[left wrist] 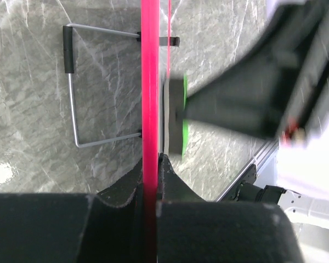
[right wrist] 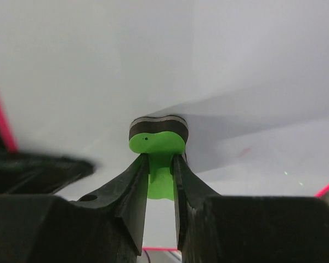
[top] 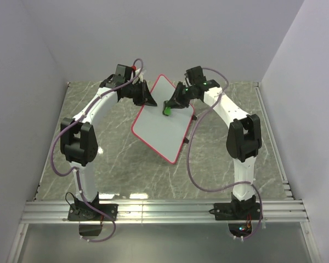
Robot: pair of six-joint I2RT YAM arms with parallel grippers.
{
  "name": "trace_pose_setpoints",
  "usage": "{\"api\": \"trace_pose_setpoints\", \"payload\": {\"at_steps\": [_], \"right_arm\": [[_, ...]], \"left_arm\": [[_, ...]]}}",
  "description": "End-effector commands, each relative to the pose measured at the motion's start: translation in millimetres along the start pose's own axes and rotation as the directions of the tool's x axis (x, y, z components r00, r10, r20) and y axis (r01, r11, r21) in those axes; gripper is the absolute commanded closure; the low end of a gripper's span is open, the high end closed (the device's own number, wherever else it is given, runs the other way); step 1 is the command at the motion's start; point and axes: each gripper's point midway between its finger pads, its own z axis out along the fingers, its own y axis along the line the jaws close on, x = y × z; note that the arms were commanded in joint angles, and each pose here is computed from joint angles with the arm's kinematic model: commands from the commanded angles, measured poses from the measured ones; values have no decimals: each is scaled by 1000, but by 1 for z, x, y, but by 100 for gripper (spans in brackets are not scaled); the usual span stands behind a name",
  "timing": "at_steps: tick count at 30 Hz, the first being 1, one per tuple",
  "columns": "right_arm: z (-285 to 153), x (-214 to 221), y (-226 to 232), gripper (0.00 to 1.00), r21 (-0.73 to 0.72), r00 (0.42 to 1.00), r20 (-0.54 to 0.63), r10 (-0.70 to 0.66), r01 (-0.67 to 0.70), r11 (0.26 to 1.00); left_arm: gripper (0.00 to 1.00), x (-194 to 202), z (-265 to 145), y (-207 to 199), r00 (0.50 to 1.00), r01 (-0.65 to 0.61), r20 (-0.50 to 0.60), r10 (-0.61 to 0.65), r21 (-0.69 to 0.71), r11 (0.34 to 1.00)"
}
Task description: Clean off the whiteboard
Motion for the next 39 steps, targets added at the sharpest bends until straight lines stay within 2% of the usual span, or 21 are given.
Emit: {"api": "trace_pose_setpoints", "payload": {"at_steps": [1, 4, 7, 10, 15, 17, 21, 23, 25, 26, 28, 31, 32, 33, 34, 36, 37, 38, 39], "right_arm": [[21, -18, -57, 100, 107, 997, -4, 77, -76, 991], [32, -4, -98, 100, 180, 992, -35, 117, -109, 978], [40, 30, -120, 100, 208, 986, -87, 141, -121, 971], [44, 65, -120, 100, 211, 981, -131, 140, -110, 971], [37, 103, -85, 100, 154, 980, -181, 81, -54, 987], [28, 103, -83, 100, 145, 983, -162, 92, -69, 987], [-15, 68, -111, 100, 185, 987, -21, 157, -150, 971], [-39, 43, -138, 100, 240, 985, 55, 161, -170, 956], [-59, 29, -163, 100, 376, 989, 96, 112, -140, 916], [-66, 26, -176, 100, 433, 994, 84, 63, -93, 897], [-75, 30, -201, 100, 553, 997, 64, 48, -76, 830], [-77, 50, -225, 100, 591, 995, 45, 94, -102, 800], [-75, 55, -229, 95, 588, 992, 49, 119, -125, 800], [-72, 65, -237, 67, 587, 990, 42, 137, -136, 798], [-70, 69, -238, 55, 580, 988, 41, 152, -147, 802], [-65, 77, -240, 21, 567, 984, 30, 178, -164, 808], [-64, 78, -240, 21, 564, 982, 27, 186, -169, 808], [-63, 78, -239, 20, 563, 983, 22, 184, -165, 810], [-63, 77, -239, 20, 567, 983, 20, 182, -161, 808]], "left_arm": [[100, 20, 11, 4, 995, -74, -65, 71, -41, 996], [100, 19, 10, 4, 995, -83, -66, 80, -44, 996], [100, 19, 9, 4, 994, -90, -70, 87, -46, 995], [100, 19, 10, 4, 993, -94, -70, 91, -44, 995], [100, 17, 14, 4, 993, -96, -73, 93, -37, 995], [100, 13, 14, 3, 993, -98, -67, 96, -36, 995], [100, 10, 15, 4, 994, -93, -60, 91, -36, 995], [100, 8, 15, 3, 994, -95, -54, 93, -31, 995], [100, 6, 16, 5, 995, -90, -51, 88, -35, 995], [100, 5, 16, 5, 995, -89, -50, 88, -36, 995], [100, 1, 15, 6, 996, -88, -38, 86, -42, 995], [100, -1, 15, 9, 997, -76, -33, 74, -52, 996], [100, -3, 15, 11, 997, -75, -28, 73, -58, 996], [99, -3, 15, 12, 997, -69, -28, 67, -63, 996], [96, -4, 14, 14, 998, -65, -25, 63, -70, 995], [79, -5, 14, 18, 998, -59, -20, 58, -82, 995], [72, -7, 12, 18, 998, -56, -14, 55, -85, 995], [60, -8, 11, 20, 998, -56, -9, 56, -92, 994], [56, -10, 10, 21, 998, -55, -3, 55, -94, 994]]}}
